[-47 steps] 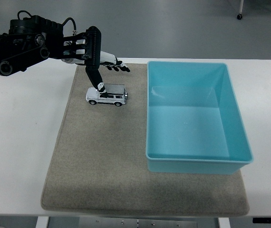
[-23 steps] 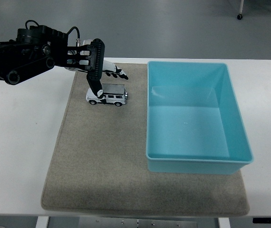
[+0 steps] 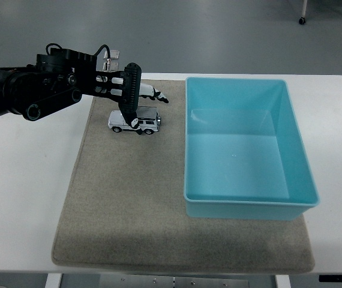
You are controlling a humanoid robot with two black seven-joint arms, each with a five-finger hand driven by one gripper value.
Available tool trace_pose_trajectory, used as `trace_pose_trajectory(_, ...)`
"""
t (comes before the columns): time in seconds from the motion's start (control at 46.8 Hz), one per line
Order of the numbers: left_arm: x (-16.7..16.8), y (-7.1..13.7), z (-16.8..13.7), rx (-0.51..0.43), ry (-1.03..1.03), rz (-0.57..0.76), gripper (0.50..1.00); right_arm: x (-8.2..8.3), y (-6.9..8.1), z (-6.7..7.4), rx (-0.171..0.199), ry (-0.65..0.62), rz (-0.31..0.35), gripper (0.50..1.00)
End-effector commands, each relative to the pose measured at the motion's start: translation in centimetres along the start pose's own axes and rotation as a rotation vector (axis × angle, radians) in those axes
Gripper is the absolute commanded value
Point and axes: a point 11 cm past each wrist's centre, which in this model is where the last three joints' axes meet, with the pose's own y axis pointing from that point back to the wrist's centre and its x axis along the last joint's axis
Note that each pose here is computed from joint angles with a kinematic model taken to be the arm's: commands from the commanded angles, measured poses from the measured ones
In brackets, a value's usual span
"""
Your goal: Left hand put the white car in the blue box
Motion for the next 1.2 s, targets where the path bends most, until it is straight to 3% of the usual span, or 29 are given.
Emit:
trace_pose_trajectory(0.0,0.1,0.0,-0.3,0.013,-0.023,0.013,0.999,0.0,0.0,0.0,0.000,0.000,0.000,0.936)
trace_pose_trajectory(0.577,-0.5,-0.5,-0.6,0.040,-0.125,0.040,0.979,0.0,0.0,0.0,0.000,0.000,0.000,0.936)
trace_pose_trajectory(0.748,-0.5,-0.5,-0.4,0.034,-0.123,0.041,0.896,0.0,0.0,0.0,0.000,0.000,0.000,0.936)
trace_pose_trajectory(0.919,-0.7,-1.0,0.4,0.014,-0.125,0.036,0.844,0.0,0.0,0.0,0.000,0.000,0.000,0.936)
trace_pose_trajectory(1.004,-0.7,-1.0,0.4,0.014,-0.125,0.036,0.787,0.0,0.0,0.0,0.000,0.000,0.000,0.936)
trace_pose_trajectory(1.068,-0.7,-1.0,0.3,0.016,-0.125,0.036,0.707,0.0,0.0,0.0,0.000,0.000,0.000,0.936)
trace_pose_trajectory(1.175,-0.5,-0.9,0.1,0.025,-0.127,0.040,0.624,0.0,0.0,0.0,0.000,0.000,0.000,0.936)
